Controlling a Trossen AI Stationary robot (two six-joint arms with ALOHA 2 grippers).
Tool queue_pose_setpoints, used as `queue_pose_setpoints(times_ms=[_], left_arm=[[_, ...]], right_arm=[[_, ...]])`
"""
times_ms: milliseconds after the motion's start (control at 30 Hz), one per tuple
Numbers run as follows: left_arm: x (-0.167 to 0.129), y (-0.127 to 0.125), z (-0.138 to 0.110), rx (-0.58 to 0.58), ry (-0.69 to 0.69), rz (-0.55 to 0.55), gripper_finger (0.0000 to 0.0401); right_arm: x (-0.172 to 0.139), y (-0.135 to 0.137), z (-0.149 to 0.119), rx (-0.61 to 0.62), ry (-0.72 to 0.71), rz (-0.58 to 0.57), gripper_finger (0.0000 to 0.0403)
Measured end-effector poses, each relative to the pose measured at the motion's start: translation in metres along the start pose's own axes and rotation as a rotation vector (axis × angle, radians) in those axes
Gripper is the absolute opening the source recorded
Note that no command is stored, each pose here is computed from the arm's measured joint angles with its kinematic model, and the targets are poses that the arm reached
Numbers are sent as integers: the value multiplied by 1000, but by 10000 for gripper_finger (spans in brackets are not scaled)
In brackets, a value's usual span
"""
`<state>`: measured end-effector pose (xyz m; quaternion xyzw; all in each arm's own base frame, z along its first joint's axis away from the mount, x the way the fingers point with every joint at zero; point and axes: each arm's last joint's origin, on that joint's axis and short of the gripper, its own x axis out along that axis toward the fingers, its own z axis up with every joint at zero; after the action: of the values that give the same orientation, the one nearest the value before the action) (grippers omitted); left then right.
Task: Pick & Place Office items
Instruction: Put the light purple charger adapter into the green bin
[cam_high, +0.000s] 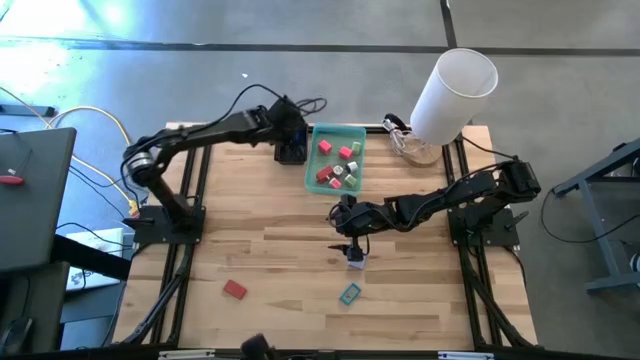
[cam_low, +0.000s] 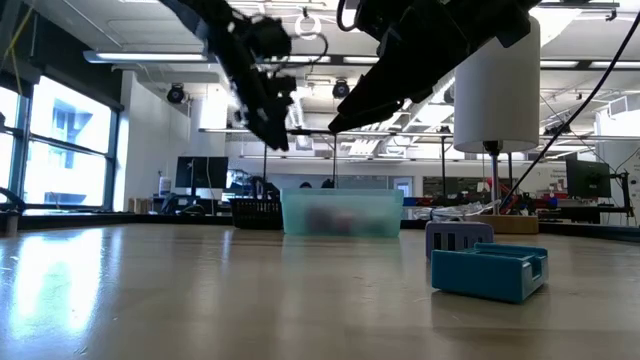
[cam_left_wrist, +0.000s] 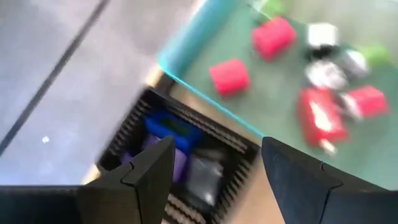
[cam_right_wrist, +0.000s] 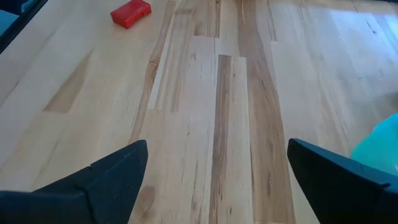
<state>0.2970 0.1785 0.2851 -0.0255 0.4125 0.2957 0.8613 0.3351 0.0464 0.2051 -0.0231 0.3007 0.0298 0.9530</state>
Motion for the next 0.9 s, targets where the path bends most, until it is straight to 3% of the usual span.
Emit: queue_pose_setpoints(times_ms=[200,333,633,900], left_arm=[[-44,-34,-17,42,144,-82,233],[-66,-57,-16,-4,94,-133,233],[-104,-118,-31,100,98,-276,233],[-165,-138,-62,141,120,-340,233]], right_arm=[[0,0,0,38,0,23,375],[0,0,3,42,-34,26,375],[-2,8,15,89,-152,123,375],[-14,32,31,78,-311,207,375]])
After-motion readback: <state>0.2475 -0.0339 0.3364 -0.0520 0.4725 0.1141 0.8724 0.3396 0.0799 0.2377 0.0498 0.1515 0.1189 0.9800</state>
